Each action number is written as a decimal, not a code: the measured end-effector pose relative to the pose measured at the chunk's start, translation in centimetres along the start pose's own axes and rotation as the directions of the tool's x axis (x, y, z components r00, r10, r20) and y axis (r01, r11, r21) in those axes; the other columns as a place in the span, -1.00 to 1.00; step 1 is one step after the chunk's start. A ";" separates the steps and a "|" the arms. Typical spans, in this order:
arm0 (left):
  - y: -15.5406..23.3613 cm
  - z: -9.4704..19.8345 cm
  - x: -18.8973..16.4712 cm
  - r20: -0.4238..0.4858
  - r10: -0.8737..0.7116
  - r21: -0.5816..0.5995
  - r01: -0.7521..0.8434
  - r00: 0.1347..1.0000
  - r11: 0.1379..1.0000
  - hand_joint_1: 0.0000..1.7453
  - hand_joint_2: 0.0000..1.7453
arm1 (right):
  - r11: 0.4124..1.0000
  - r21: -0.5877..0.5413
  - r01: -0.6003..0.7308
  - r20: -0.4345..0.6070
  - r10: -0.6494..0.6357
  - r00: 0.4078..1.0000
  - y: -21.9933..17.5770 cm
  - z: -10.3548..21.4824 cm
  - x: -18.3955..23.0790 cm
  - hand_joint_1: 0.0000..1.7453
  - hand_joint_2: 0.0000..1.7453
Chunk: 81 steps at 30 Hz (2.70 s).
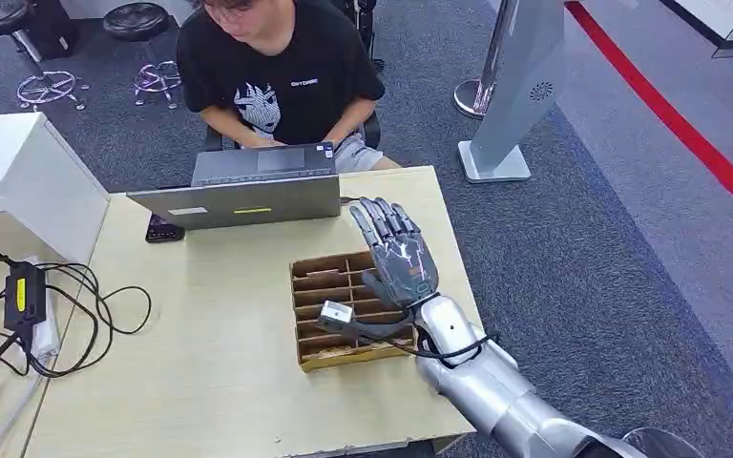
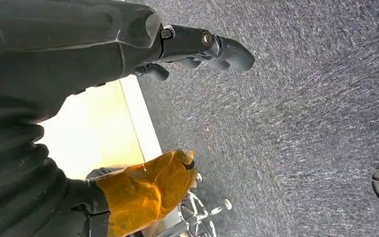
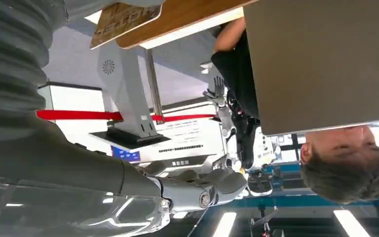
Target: Pass the card to the sensor for recognition and then transmit it.
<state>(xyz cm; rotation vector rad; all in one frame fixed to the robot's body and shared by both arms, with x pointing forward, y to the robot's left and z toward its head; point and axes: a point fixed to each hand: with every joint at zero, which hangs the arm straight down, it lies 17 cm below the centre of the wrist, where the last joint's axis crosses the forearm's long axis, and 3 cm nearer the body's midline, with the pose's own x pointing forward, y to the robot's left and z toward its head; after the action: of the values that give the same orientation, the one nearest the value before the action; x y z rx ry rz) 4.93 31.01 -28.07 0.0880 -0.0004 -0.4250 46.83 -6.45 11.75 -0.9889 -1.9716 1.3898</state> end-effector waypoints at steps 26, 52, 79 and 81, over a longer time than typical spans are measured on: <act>0.0 0.0 0.0 0.000 0.003 0.000 -0.003 1.000 1.000 -1.00 1.00 | 1.000 0.017 0.000 -0.038 0.001 0.999 0.6 0.5 -1.8 -1.00 1.00; 0.0 0.0 0.0 0.001 0.012 0.000 -0.012 1.000 1.000 -1.00 1.00 | 0.999 0.032 0.042 -0.040 -0.041 0.998 1.8 2.8 -1.3 -1.00 1.00; 0.0 0.0 0.0 0.001 0.012 0.000 -0.012 1.000 1.000 -1.00 1.00 | 0.996 0.033 0.084 -0.074 -0.082 0.994 2.1 3.2 -2.0 1.00 1.00; 0.0 0.0 0.0 0.001 0.011 0.000 -0.011 1.000 1.000 -1.00 1.00 | 0.996 0.032 0.084 -0.077 -0.081 0.994 2.1 3.2 -2.2 1.00 1.00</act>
<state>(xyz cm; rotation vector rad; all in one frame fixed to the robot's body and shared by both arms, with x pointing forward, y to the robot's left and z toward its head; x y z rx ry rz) 4.92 31.03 -28.08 0.0878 -0.0014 -0.4136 46.22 -9.55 8.64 -0.9202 -1.9040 1.3186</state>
